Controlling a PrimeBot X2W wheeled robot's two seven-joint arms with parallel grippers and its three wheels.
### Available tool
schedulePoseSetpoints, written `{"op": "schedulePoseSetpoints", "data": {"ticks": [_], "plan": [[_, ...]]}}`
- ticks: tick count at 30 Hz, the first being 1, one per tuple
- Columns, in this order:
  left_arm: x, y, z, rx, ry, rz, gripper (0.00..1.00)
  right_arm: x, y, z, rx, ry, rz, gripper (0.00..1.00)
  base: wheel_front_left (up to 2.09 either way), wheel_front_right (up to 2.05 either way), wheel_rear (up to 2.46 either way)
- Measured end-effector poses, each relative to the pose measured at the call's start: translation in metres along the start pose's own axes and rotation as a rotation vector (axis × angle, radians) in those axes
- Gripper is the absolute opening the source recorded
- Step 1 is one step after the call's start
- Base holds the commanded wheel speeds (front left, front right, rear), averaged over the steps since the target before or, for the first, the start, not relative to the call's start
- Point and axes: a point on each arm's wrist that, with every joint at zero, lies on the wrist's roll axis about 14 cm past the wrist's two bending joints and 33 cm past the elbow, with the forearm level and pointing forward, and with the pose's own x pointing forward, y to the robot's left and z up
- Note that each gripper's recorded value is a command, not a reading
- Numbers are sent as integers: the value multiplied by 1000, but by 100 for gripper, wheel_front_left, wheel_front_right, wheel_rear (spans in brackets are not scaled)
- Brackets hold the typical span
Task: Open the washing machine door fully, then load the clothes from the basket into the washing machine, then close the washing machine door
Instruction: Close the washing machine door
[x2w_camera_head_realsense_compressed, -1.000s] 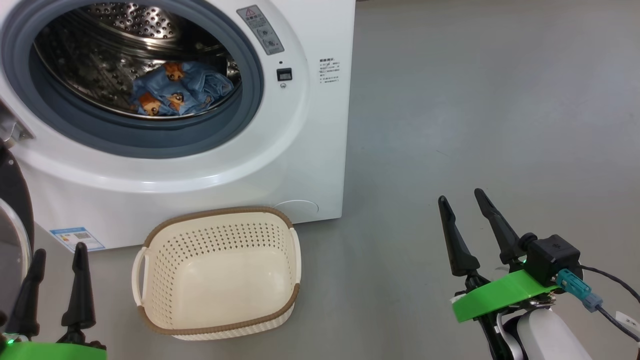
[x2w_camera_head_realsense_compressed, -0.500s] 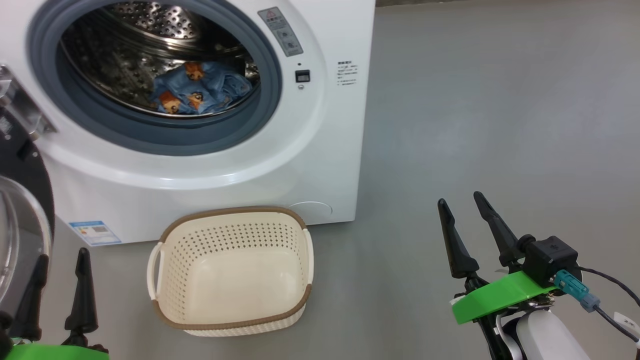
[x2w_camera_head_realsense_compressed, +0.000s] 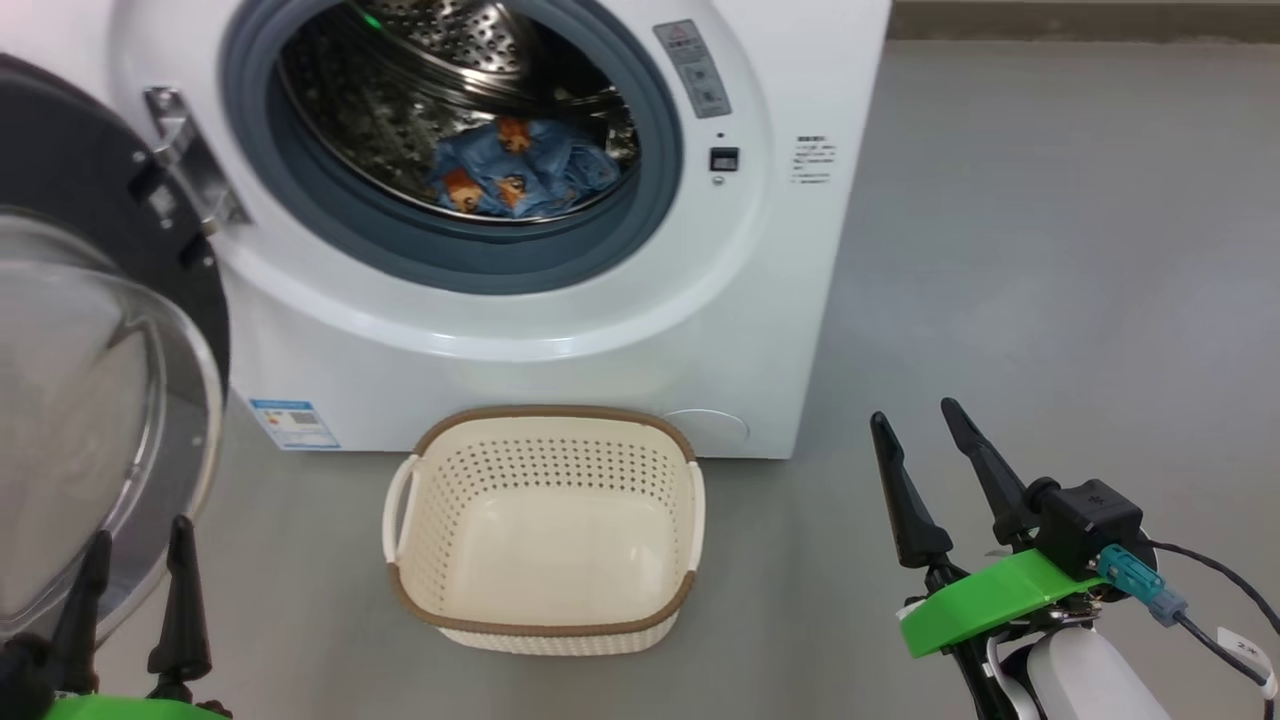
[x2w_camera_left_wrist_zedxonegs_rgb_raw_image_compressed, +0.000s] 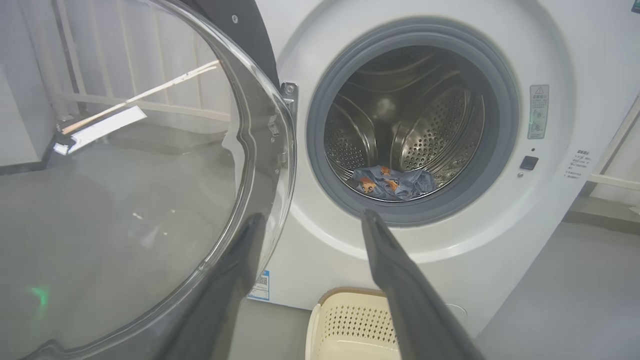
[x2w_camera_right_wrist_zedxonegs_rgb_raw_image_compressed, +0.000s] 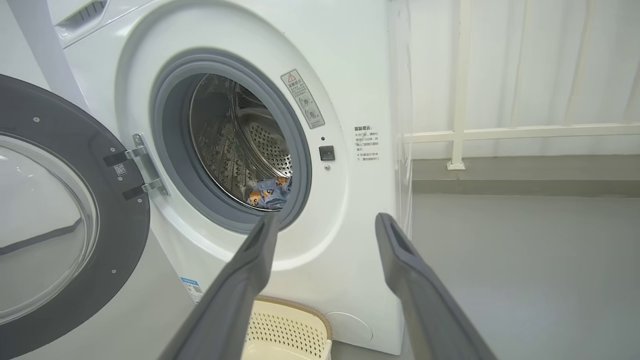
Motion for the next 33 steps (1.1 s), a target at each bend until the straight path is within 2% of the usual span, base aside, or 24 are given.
{"op": "schedulePoseSetpoints", "data": {"ticks": [17,33], "plan": [[-57,60,12,19,-33,207,100,26,72,-16,33,42,205,100,0,0,0],[-98,92,20,25,-56,325,100,36,117,-28,59,77,326,100,0,0,0]]}}
